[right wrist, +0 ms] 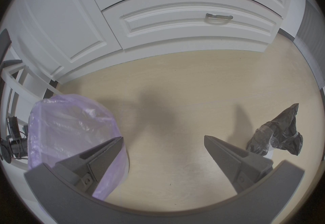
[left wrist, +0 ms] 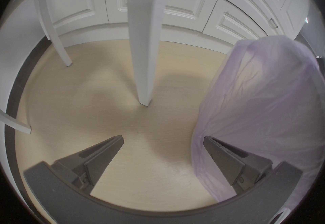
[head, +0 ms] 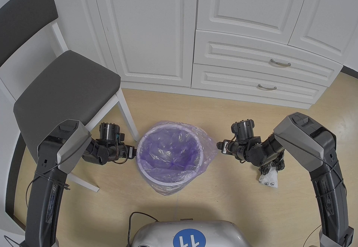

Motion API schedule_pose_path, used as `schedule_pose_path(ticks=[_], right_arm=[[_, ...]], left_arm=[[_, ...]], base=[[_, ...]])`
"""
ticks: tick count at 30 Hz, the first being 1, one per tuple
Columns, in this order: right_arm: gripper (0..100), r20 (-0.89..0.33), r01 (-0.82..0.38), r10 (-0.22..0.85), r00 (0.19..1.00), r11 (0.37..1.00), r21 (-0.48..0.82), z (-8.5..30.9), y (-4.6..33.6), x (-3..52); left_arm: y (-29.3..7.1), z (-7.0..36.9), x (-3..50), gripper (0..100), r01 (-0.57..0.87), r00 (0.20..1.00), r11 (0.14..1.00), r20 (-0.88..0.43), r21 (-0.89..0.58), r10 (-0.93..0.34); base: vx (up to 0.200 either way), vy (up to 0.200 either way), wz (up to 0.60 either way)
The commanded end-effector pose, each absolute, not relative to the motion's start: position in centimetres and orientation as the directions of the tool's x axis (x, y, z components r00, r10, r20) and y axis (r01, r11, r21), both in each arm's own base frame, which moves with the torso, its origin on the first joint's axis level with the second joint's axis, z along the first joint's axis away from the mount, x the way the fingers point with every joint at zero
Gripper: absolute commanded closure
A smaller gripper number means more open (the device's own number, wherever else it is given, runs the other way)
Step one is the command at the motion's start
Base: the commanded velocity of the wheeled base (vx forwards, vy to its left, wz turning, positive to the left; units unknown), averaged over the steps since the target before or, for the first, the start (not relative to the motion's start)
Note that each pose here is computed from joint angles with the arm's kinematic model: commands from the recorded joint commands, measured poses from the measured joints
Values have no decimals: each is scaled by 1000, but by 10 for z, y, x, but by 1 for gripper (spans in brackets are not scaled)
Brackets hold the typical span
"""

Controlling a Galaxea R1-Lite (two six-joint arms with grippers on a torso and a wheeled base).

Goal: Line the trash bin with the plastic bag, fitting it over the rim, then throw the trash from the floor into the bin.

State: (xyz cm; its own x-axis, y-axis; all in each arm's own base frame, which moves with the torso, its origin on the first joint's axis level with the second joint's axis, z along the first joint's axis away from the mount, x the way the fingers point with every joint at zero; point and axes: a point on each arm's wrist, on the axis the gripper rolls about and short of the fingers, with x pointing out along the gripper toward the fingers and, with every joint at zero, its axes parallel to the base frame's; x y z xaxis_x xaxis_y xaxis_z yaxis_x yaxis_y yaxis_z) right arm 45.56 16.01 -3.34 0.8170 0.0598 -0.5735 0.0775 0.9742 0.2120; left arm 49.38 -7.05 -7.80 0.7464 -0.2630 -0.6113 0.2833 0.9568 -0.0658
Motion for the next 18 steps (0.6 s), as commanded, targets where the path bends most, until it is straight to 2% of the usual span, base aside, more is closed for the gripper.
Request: schedule_pose_path(ticks=[1, 8, 11, 18], right_arm=[[0, -576, 80, 62, 815, 973, 218, -47, 155, 458], [0, -584, 68, 77, 808, 973, 222, -55, 155, 457], [0, -589, 69, 77, 804, 973, 222, -59, 155, 458], [0, -581, 61, 85, 809, 972, 227, -57, 157, 459]], left_arm=[[-82, -95, 497, 0, 317, 727, 945, -619, -81, -297], [-85, -89, 496, 0, 320, 736, 943, -605, -86, -305], [-74, -63, 490, 0, 305, 752, 949, -589, -86, -295], [-52, -38, 462, 0, 271, 764, 960, -589, -76, -263]], base=[[0, 0, 0], [0, 0, 0], [0, 0, 0], [0, 0, 0]])
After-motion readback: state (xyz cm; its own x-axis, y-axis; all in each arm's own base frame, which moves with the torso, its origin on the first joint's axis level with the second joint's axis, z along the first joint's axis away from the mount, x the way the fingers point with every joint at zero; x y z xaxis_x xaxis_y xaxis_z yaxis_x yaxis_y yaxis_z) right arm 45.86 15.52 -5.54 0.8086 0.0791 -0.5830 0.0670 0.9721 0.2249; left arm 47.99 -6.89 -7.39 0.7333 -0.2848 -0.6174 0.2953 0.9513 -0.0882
